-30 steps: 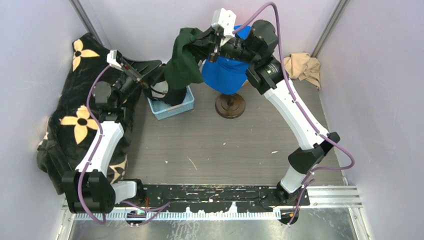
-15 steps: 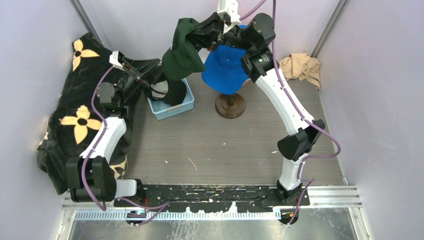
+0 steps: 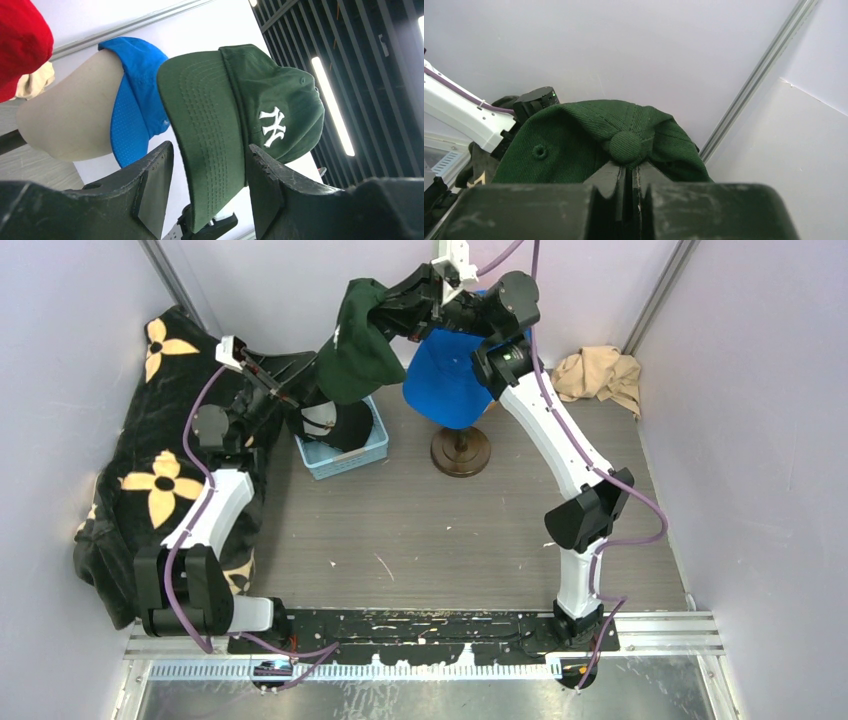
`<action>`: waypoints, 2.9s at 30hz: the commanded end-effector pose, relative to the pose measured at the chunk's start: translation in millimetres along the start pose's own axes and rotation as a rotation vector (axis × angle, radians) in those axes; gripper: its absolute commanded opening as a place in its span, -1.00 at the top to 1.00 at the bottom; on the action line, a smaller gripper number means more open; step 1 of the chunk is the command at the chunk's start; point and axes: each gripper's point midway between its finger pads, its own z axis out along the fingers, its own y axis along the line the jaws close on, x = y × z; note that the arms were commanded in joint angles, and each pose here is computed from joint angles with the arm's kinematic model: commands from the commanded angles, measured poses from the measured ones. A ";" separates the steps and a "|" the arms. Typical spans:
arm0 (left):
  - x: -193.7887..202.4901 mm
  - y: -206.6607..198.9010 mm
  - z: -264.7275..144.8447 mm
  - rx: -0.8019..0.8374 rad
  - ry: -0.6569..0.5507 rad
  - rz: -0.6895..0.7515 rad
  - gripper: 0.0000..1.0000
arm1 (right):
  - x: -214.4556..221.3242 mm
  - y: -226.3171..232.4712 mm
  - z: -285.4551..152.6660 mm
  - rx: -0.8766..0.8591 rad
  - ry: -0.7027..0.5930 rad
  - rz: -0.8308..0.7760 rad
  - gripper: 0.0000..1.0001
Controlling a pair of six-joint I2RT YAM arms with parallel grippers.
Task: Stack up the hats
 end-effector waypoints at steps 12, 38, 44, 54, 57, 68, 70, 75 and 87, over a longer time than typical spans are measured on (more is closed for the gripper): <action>16.3 -65.0 -1.9 0.166 0.047 0.095 0.83 | -36.9 -11.7 -3.0 0.016 -0.082 -0.062 0.99; -30.0 -148.2 14.6 0.082 -0.302 0.151 1.00 | -75.1 -68.0 -89.6 0.718 0.061 -0.160 -0.55; -41.6 -155.5 20.2 0.044 -0.403 0.172 1.00 | -118.7 -42.7 -142.9 0.927 0.061 -0.239 -0.57; -4.3 -145.2 100.2 0.022 -0.396 0.133 1.00 | -157.5 -14.9 -224.8 1.265 0.184 -0.244 -0.68; 8.8 -136.5 123.5 0.005 -0.396 0.125 1.00 | -152.8 -8.3 -254.1 1.388 0.256 -0.233 -0.71; 45.7 -111.0 189.3 0.045 -0.352 0.082 1.00 | -130.6 35.2 -301.6 1.495 0.331 -0.199 -0.74; 56.1 -106.1 198.4 0.045 -0.336 0.075 1.00 | -127.8 38.1 -307.2 1.511 0.357 -0.201 -0.74; 78.3 -94.1 217.9 0.051 -0.302 0.048 1.00 | -127.5 45.5 -320.9 1.560 0.383 -0.210 -0.86; 105.6 -84.3 243.1 0.055 -0.278 0.024 1.00 | -132.2 64.7 -346.1 1.643 0.405 -0.227 -0.90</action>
